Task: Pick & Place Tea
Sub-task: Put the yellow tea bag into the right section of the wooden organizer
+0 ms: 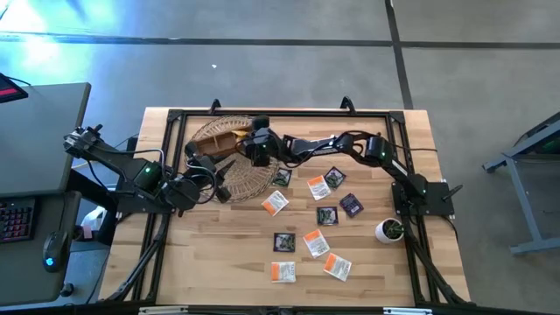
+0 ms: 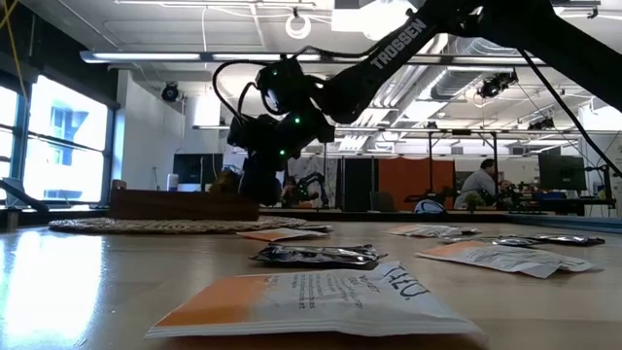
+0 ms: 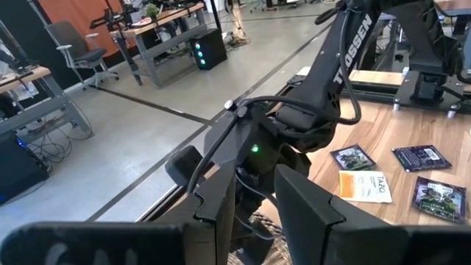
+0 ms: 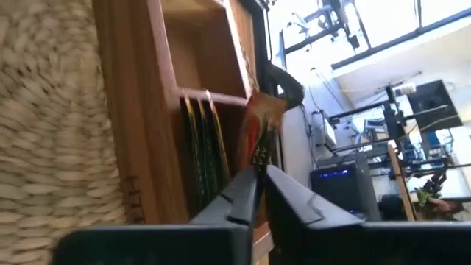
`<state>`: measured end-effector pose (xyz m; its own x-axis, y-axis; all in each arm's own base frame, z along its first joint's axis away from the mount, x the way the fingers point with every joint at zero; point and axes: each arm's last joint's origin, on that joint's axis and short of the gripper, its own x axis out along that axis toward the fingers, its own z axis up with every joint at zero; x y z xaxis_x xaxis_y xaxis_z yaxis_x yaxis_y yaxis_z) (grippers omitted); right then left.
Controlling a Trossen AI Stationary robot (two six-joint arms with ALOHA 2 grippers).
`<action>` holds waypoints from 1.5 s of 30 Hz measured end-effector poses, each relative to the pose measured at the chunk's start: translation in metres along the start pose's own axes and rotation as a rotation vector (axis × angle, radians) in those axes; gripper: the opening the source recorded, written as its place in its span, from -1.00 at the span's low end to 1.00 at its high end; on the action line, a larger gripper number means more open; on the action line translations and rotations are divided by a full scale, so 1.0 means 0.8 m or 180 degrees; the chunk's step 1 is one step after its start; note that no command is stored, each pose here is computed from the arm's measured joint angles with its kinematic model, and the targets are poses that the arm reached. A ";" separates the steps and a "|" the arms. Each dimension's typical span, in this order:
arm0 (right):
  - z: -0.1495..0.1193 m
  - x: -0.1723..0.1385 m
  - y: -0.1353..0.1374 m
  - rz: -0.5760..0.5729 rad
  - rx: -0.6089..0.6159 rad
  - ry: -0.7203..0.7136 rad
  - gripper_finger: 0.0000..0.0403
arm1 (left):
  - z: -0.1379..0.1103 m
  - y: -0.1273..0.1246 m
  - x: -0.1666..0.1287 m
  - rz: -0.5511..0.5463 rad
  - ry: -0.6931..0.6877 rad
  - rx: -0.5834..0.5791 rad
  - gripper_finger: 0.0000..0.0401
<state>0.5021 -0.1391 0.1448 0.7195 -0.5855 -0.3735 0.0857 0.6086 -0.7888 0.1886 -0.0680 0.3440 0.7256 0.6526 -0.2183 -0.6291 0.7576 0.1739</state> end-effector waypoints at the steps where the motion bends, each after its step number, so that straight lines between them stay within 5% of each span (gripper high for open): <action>1: 0.002 -0.002 -0.002 -0.0010 -0.0043 -0.0012 -0.96 | 0.000 0.000 0.000 0.0001 0.0000 0.0000 -0.52; 12: 0.019 -0.023 -0.007 -0.0054 -0.0902 0.0211 -0.97 | 0.000 0.000 0.000 -0.0001 0.0000 -0.0001 -0.52; 17: 0.006 -0.020 -0.004 0.0172 -0.0817 0.0359 -0.98 | 0.000 0.000 0.000 -0.0023 0.0008 -0.0001 -0.52; 26: 0.014 -0.019 -0.012 -0.0035 -0.0643 0.0152 -0.97 | 0.000 0.000 0.000 -0.0022 0.0008 -0.0001 -0.52; 45: 0.013 -0.024 0.002 0.0178 -0.0835 0.0340 -0.96 | 0.000 0.000 0.000 -0.0021 0.0007 -0.0001 -0.52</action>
<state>0.4953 -0.1214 0.1558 0.6402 -0.6165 -0.4584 -0.1432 0.4905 -0.8596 0.1887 -0.0681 0.3439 0.7291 0.6475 -0.2216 -0.6243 0.7619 0.1722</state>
